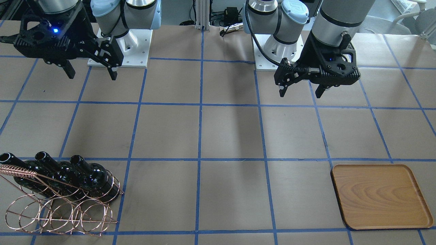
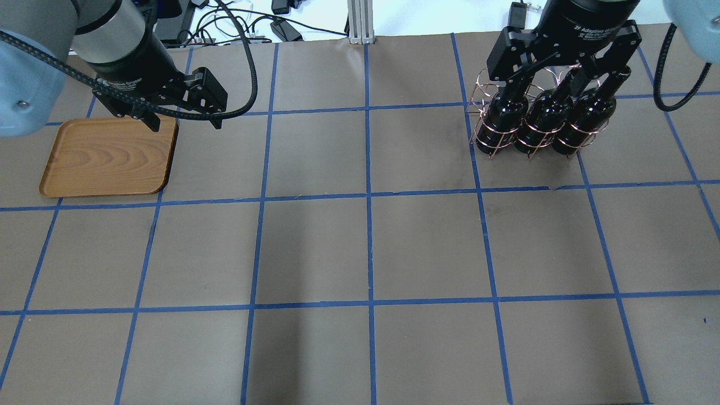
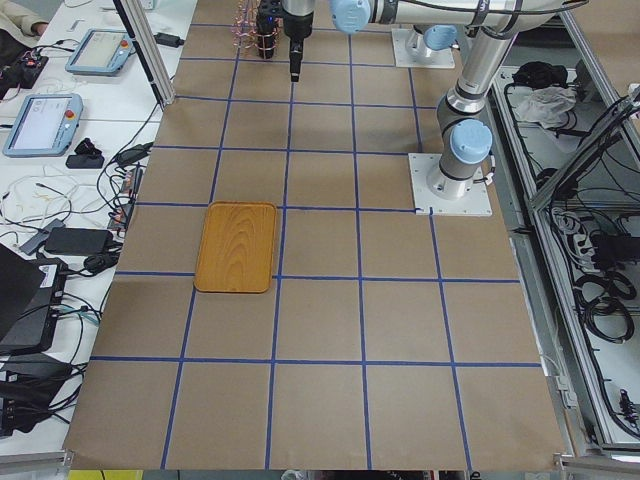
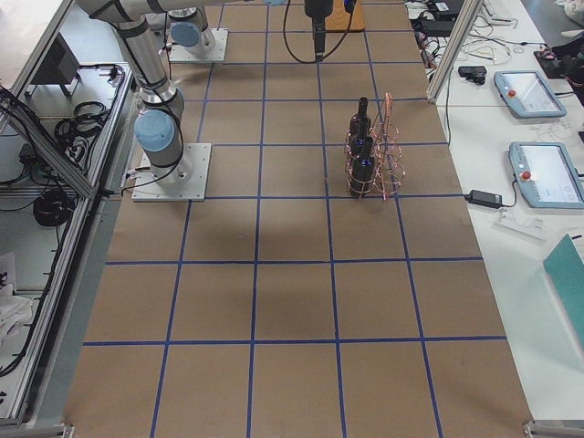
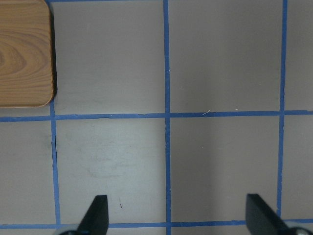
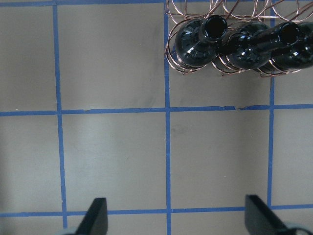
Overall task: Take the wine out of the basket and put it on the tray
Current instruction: 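Move the right gripper above the copper wine rack toward a bottle neck, then lower the right gripper and close it on a dark wine bottle neck, then lift the bottle out of the rack with the right gripper, then carry the bottle toward the table center and stand it upright with the right gripper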
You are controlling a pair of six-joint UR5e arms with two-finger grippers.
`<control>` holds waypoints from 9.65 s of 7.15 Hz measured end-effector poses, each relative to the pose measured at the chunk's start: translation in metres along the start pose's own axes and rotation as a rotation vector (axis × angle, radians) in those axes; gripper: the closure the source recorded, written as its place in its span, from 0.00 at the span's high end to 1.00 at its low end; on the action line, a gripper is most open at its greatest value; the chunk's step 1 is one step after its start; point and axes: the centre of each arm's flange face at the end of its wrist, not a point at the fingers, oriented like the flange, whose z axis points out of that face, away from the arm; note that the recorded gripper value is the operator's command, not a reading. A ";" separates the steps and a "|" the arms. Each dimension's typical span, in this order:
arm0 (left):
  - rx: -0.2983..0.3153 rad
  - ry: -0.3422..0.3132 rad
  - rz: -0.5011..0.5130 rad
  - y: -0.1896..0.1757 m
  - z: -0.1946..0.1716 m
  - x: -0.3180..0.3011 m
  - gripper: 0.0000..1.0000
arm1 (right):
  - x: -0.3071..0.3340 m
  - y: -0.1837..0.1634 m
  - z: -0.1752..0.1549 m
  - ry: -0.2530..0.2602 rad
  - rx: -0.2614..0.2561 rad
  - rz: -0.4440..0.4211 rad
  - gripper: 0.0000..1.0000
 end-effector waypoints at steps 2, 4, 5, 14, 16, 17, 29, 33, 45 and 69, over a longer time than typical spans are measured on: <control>0.000 0.000 0.000 0.000 0.000 0.000 1.00 | 0.042 -0.027 0.016 0.002 -0.007 0.056 1.00; 0.001 0.001 0.000 0.000 0.000 0.000 1.00 | 0.079 -0.072 0.050 0.010 0.000 0.050 1.00; 0.002 0.001 0.000 -0.001 0.000 0.000 1.00 | 0.087 -0.094 0.070 0.013 0.004 0.037 1.00; 0.006 -0.003 -0.009 0.001 -0.003 -0.004 1.00 | 0.119 -0.146 0.160 0.011 -0.032 -0.047 0.62; 0.004 -0.003 -0.008 0.001 -0.003 -0.003 1.00 | 0.121 -0.146 0.161 0.012 -0.034 -0.048 0.33; 0.004 -0.003 -0.007 0.001 -0.003 -0.003 1.00 | 0.123 -0.146 0.161 0.012 -0.035 -0.047 0.30; 0.003 0.001 -0.008 0.004 -0.001 -0.004 1.00 | 0.114 -0.088 0.020 0.031 0.042 -0.036 0.18; 0.023 -0.003 -0.009 0.009 -0.011 -0.005 1.00 | 0.076 -0.032 0.012 0.000 -0.092 0.056 0.09; 0.020 -0.011 -0.004 0.011 -0.010 -0.009 1.00 | -0.264 0.116 0.121 -0.001 -0.172 0.188 0.04; -0.053 -0.064 0.126 0.020 -0.014 -0.049 1.00 | -0.307 0.133 0.108 -0.078 -0.071 0.204 1.00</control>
